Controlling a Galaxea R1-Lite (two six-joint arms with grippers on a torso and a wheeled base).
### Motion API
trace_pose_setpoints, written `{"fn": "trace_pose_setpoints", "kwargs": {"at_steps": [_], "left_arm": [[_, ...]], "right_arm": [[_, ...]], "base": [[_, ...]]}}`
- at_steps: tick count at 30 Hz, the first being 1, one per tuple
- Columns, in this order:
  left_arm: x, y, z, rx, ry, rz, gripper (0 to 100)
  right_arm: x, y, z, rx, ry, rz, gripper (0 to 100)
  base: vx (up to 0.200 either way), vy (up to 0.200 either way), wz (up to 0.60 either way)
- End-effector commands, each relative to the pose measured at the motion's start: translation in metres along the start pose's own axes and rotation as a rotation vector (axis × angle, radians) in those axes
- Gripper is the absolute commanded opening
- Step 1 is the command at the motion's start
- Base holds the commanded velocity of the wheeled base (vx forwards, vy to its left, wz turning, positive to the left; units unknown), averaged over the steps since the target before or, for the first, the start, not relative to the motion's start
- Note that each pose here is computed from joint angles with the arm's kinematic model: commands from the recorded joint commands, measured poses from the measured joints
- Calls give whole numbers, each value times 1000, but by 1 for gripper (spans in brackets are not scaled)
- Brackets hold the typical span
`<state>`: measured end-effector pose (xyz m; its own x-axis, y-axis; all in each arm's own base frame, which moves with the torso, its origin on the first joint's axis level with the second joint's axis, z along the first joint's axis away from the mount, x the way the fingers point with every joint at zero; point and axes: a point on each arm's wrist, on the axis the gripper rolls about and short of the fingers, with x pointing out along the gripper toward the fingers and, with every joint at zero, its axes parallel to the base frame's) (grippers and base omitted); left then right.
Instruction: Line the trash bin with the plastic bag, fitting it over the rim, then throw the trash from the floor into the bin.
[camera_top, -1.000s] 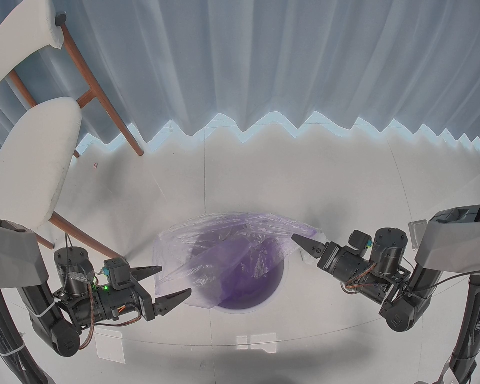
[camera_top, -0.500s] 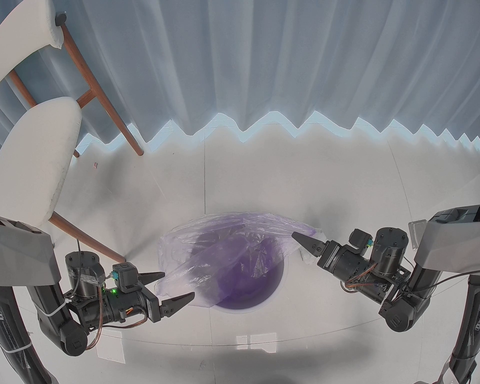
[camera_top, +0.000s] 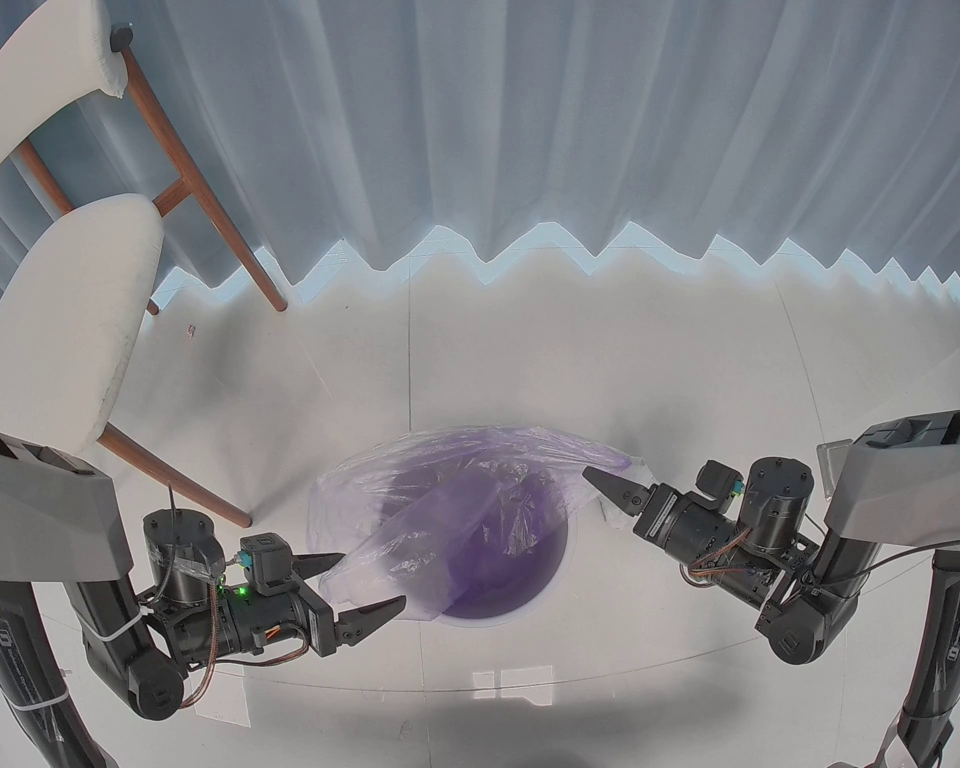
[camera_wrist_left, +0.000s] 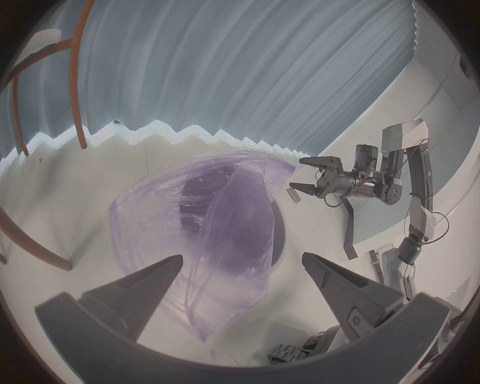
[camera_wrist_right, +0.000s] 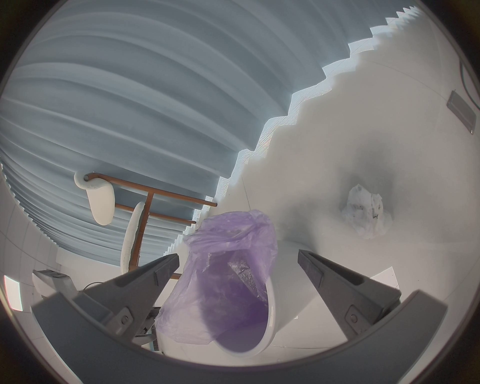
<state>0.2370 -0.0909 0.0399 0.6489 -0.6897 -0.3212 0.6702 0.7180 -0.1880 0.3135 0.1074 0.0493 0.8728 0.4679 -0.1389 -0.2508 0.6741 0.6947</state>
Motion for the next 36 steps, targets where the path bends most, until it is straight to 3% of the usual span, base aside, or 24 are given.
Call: {"fn": "trace_pose_setpoints", "kwargs": {"at_steps": [1,5,11,12,20,36], "left_arm": [[0,-2,-3,-2,12,-7,0],[-5,-6,-9,29,46,-33,0],[-21,-15,-27,170,116,-174,0],[-21,-14,-32,201,131,-210,0],[-21,-19,-35,233,113,-355,0],[-15,-34,-45,257,154,-452,0]], "right_arm": [[1,-2,-2,1,6,-5,100],[2,-3,-1,0,1,-5,100],[0,4,-2,-32,-9,26,100],[-2,14,-8,-34,9,54,100],[-3,39,-28,30,75,121,100],[3,48,-25,48,58,160,100]], "base": [[0,0,0],[0,0,0],[0,0,0],[0,0,0],[0,0,0],[0,0,0]]}}
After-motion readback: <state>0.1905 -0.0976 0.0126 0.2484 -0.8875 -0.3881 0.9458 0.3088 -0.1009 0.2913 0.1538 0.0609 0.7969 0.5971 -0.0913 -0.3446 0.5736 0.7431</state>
